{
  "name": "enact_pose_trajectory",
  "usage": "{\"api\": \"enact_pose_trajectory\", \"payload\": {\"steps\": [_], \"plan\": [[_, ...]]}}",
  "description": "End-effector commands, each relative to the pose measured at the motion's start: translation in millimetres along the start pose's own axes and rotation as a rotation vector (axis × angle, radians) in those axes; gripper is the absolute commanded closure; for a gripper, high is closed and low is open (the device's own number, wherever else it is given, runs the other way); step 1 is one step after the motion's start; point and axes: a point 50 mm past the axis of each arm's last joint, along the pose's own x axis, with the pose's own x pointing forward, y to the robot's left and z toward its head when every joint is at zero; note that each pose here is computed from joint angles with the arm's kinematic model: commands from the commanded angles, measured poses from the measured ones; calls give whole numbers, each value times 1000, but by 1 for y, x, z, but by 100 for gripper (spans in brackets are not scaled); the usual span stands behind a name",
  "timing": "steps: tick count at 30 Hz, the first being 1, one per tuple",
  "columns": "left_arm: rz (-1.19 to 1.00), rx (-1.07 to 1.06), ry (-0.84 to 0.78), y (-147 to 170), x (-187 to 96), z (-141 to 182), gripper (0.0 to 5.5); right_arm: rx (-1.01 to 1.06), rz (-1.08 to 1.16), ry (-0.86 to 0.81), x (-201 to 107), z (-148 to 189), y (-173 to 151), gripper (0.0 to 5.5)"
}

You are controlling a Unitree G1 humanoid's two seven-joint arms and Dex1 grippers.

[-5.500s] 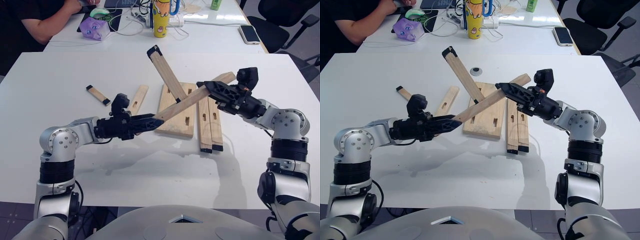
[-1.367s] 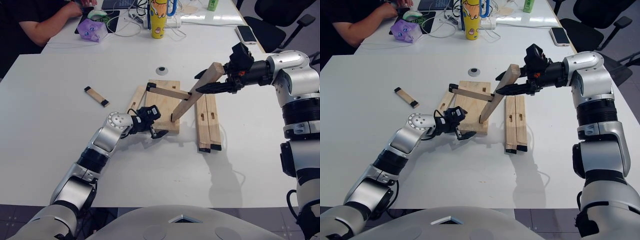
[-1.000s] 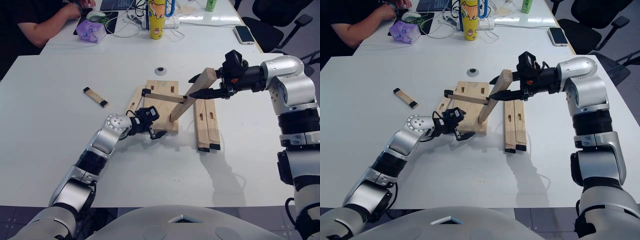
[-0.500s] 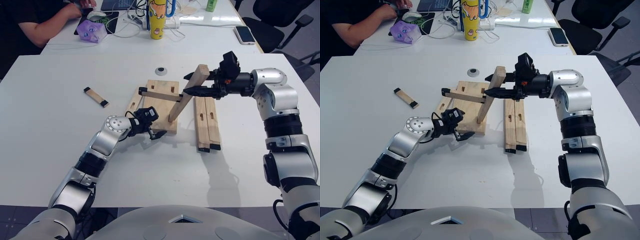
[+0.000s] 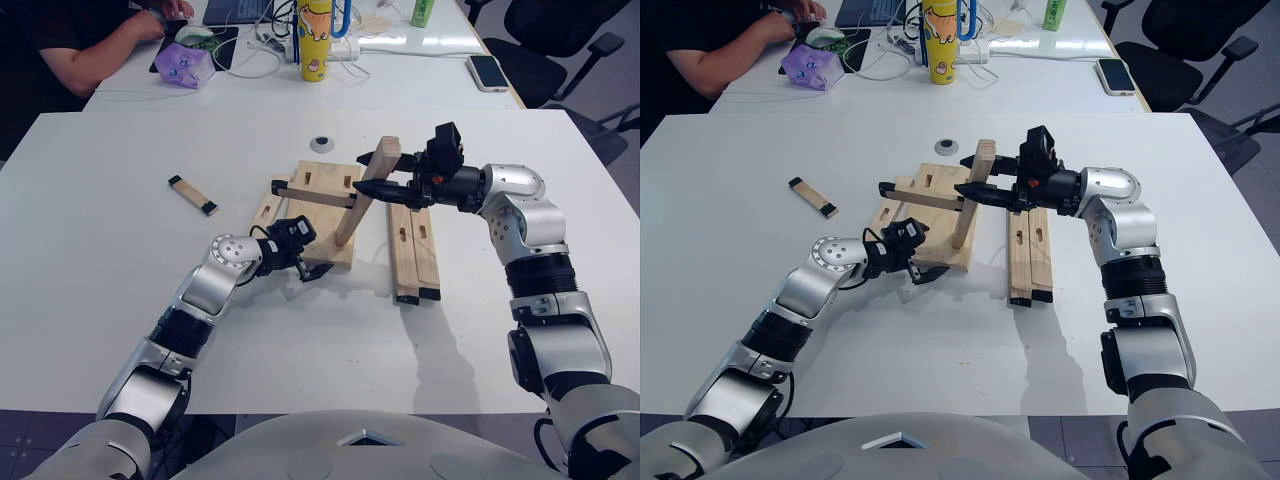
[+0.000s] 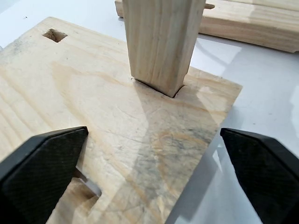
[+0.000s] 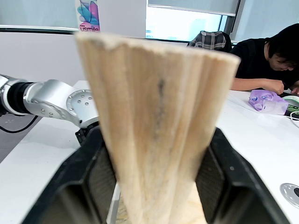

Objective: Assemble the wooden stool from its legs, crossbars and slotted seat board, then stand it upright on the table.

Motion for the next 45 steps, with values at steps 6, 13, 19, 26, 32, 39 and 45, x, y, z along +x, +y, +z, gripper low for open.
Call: {"api": "enact_pose_trajectory", "payload": {"steps": [6, 13, 19, 26, 32, 39, 45], "plan": [[-103, -204, 212, -33, 2, -61, 26, 359, 24, 236, -14, -89, 50, 344], [-101, -210, 210, -33, 3, -62, 26, 325, -87, 99, -9, -66, 25, 344], [-98, -221, 204, -36, 4, -62, 26, 287, -134, 26, -14, -47, 14, 225], [-76, -228, 194, -35, 5, -62, 26, 352, -80, 273, -62, -56, 45, 132], [-33, -268, 193, -36, 3, -68, 26, 380, 13, -65, -77, 55, 31, 176], [-37, -277, 193, -37, 8, -67, 26, 214, 71, -532, -23, 156, 21, 286], [-35, -269, 185, -33, 14, -63, 26, 199, -29, -655, 5, 159, 18, 371]]}}
